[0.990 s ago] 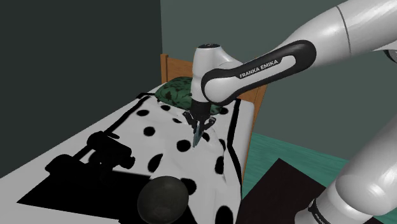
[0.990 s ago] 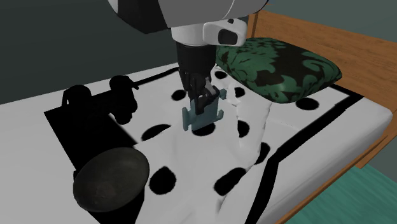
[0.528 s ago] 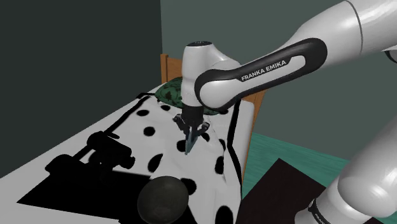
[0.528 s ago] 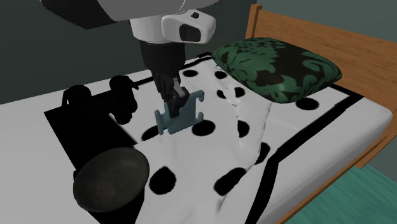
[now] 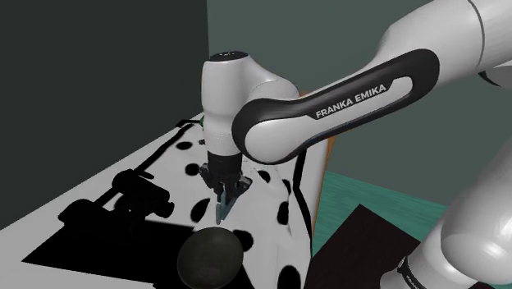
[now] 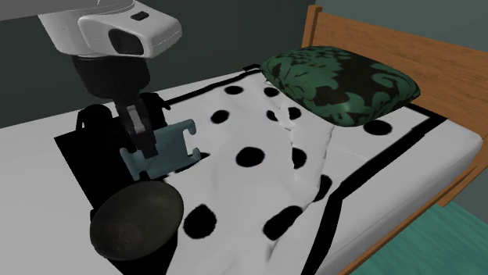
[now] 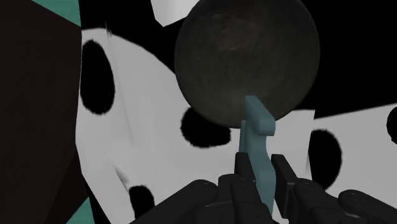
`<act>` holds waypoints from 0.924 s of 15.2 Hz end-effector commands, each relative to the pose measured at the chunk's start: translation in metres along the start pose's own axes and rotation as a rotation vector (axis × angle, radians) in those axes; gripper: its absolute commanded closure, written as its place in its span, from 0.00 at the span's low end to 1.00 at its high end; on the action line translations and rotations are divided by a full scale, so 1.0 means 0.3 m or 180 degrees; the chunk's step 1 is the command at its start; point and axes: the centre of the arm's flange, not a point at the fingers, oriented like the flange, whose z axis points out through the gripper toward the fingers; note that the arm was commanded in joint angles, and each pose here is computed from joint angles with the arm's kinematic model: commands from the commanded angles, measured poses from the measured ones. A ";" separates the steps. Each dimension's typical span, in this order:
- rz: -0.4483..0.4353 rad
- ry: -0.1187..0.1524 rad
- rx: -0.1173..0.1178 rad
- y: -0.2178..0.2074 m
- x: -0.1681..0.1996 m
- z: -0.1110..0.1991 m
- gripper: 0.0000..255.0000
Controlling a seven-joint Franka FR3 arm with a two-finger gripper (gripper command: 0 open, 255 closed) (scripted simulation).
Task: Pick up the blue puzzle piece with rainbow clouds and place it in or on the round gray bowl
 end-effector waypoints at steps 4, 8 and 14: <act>0.0010 0.0001 0.0000 -0.029 -0.207 -0.027 1.00; 0.0010 0.0001 0.0000 -0.037 -0.286 0.015 1.00; 0.0010 0.0001 0.0000 -0.034 -0.289 0.121 1.00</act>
